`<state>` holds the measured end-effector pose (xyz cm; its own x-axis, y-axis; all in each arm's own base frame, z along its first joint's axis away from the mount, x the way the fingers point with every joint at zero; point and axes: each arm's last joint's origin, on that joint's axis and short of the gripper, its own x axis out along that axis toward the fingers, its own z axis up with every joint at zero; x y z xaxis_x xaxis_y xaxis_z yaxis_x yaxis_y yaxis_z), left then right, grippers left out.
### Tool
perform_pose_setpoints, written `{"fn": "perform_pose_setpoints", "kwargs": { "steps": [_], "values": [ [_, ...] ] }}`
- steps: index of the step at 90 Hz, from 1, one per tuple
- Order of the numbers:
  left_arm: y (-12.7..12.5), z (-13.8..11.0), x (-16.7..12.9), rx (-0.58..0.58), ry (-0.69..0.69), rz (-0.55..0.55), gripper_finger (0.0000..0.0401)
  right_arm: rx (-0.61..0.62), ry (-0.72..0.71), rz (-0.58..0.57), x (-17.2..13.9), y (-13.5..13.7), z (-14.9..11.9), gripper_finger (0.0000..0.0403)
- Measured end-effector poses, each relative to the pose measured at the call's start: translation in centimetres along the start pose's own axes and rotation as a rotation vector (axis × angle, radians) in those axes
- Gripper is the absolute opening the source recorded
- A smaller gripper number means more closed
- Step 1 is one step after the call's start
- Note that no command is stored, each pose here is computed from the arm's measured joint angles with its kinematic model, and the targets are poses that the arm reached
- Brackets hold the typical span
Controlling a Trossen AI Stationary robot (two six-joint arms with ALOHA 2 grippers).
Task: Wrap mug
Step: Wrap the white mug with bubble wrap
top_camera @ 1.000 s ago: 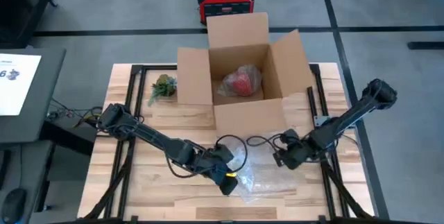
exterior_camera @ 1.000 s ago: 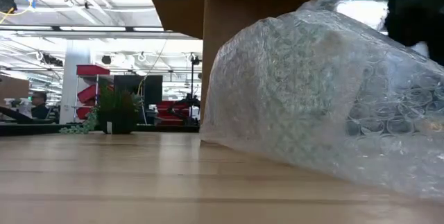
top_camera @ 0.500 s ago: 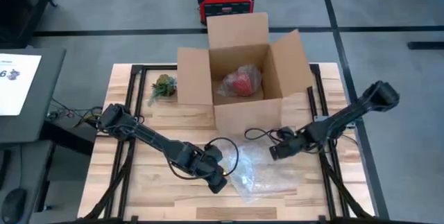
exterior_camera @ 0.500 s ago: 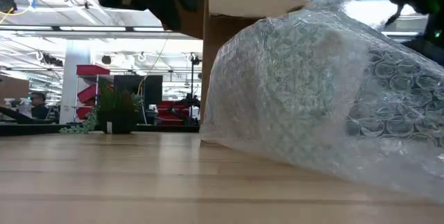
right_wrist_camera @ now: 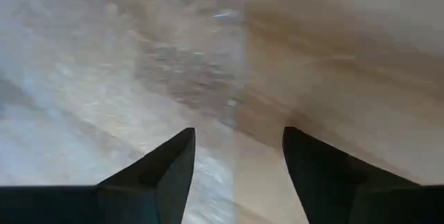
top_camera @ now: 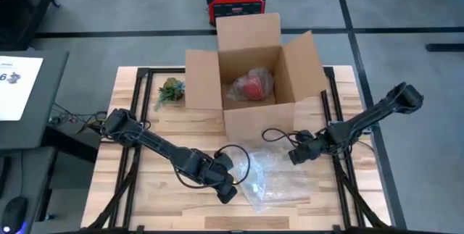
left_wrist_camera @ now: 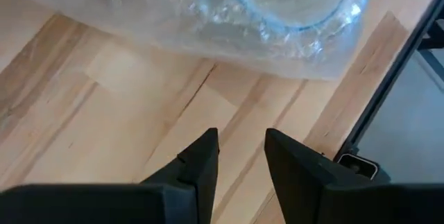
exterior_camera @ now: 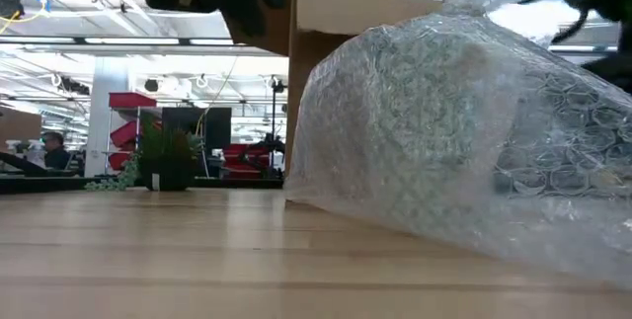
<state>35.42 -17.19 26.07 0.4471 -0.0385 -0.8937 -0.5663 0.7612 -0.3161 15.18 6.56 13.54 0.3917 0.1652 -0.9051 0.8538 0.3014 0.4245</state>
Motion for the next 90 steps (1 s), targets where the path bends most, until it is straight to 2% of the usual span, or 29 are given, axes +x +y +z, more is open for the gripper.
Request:
{"fn": "perform_pose_setpoints", "kwargs": {
  "steps": [7,17,33,48,68,90],
  "values": [
    [0.2,0.2,0.0,-0.006,0.001,0.010,0.0102,0.043,0.005,0.120,0.9,-0.3,0.0,0.0212],
    [0.6,0.4,0.9,-0.022,-0.022,0.004,0.0102,0.084,-0.010,0.186,1.5,-0.9,-0.1,0.0209],
    [1.3,0.5,2.2,-0.053,-0.027,0.009,0.0102,0.029,-0.033,0.287,1.6,-0.3,-0.4,0.0188],
    [1.3,0.8,2.4,-0.054,-0.044,-0.016,0.0102,-0.022,-0.019,0.381,1.3,0.5,-1.0,0.0133],
    [0.6,1.1,2.4,-0.040,-0.080,-0.088,0.0102,-0.075,-0.010,0.516,0.0,2.5,-2.6,0.0017],
    [-0.2,1.7,1.6,-0.019,-0.109,-0.139,0.0102,-0.112,-0.083,0.647,-2.8,6.0,-3.9,0.0002]
  ]
}}
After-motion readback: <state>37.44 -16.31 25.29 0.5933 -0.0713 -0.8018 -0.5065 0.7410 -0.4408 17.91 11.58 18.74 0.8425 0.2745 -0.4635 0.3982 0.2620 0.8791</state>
